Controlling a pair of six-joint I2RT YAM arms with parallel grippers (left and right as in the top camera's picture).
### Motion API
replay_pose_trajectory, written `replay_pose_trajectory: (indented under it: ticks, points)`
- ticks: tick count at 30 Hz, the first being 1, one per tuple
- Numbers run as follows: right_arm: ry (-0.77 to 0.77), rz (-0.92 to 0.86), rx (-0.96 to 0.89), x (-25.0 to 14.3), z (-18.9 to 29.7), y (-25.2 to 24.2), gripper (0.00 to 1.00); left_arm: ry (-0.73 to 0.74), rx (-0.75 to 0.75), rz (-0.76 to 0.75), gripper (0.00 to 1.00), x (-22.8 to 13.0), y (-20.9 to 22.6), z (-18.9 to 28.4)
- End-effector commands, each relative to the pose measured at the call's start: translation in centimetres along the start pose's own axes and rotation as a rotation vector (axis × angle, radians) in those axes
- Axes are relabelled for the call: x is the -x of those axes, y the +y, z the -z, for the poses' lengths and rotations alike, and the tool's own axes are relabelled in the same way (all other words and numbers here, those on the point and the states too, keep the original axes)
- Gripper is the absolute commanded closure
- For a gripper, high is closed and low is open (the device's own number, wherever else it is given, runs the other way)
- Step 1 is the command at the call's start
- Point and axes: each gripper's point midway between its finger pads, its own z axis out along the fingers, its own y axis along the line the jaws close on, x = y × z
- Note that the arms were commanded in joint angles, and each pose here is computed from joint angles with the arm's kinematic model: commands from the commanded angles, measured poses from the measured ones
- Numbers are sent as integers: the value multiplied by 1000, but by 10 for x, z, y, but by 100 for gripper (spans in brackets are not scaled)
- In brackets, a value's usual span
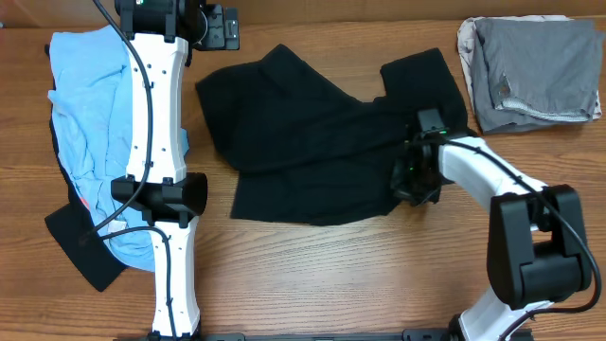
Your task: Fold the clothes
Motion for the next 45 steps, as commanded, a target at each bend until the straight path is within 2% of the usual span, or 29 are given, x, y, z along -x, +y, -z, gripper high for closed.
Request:
replay_pose_trajectory:
  ticks: [1,8,12,17,19,22,26,31,36,45]
  points:
    - [-34,-108,-138,13,-6,-56,82,5,17,-14,0,-1,6,-1]
    - [-70,-177,56,45,4,-94,82,104,20,-21,0,-21,5,-20]
    - [-98,-250,80,56,10,-122,82,200,-5,-25,0,-42,0,-42]
    - [-90,-227,206,64,32,-117,81,312,-4,-29,0,-69,-1,-74]
    - [-75,-210,269,67,45,-105,75,358,-4,-36,0,-81,0,-85]
    - [-49,-138,366,66,66,-81,54,429,-28,-55,0,-101,-1,-99]
    - [-28,-83,389,64,76,-59,46,500,-25,-58,0,-124,4,-118]
    - [-25,-23,388,61,73,-40,44,509,-34,-67,3,-137,4,-143]
    - [-47,15,387,65,72,-30,42,463,-43,-82,7,-131,-5,-153]
    - [-63,17,386,69,72,-28,40,420,-63,-134,11,-134,-41,-167]
